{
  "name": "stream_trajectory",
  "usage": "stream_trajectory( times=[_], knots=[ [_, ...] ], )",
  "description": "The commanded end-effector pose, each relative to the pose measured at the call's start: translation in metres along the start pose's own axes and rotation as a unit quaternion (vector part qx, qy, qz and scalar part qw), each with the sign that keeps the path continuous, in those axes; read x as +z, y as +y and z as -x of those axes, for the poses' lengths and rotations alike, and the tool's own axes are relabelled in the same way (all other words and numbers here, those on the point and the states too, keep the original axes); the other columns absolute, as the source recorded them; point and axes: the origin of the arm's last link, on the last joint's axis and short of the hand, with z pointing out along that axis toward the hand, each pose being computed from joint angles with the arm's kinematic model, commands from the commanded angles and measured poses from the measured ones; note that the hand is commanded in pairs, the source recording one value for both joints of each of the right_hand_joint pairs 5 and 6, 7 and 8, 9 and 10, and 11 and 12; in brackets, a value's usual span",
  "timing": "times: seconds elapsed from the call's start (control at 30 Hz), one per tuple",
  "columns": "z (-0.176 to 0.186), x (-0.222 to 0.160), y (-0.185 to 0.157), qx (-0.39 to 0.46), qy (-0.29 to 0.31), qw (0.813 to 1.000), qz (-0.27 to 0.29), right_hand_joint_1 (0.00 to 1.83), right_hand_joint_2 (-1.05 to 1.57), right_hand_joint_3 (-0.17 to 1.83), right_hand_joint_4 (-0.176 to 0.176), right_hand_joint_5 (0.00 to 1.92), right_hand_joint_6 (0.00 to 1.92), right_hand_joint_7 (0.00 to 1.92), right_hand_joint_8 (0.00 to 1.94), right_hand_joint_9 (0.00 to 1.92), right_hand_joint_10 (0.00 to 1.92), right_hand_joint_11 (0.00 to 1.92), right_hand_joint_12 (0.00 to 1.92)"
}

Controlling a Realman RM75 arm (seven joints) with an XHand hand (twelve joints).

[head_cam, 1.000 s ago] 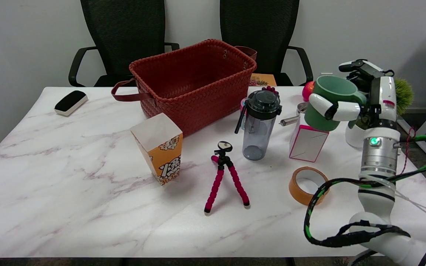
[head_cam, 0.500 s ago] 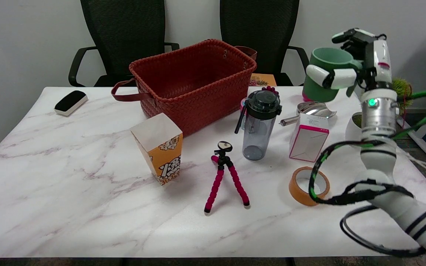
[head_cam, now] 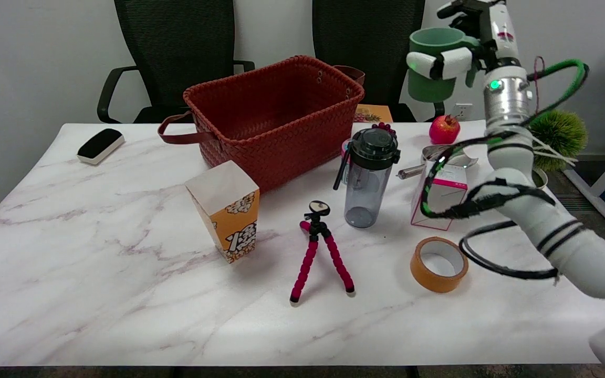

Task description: Place the green mug into the brown storage basket.

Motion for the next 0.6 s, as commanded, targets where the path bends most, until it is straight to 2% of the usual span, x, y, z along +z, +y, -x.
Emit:
stream_trajectory(
  times=[0.03, 0.37, 0.6],
  knots=[
    [0.059, 0.087, -0.041, -0.019, -0.075, 0.997, -0.004, 1.09, -0.26, 0.97, 0.000, 0.78, 0.78, 1.34, 1.34, 1.23, 1.23, 1.92, 1.92],
    [0.126, 0.092, -0.079, -0.071, -0.131, 0.988, -0.029, 1.08, -0.33, 1.03, 0.000, 0.77, 0.77, 1.32, 1.32, 1.21, 1.21, 1.91, 1.91],
    [0.150, 0.091, -0.107, -0.071, -0.151, 0.985, -0.050, 1.11, -0.39, 1.06, 0.000, 0.75, 0.75, 1.29, 1.29, 1.20, 1.20, 1.89, 1.89]
  ],
)
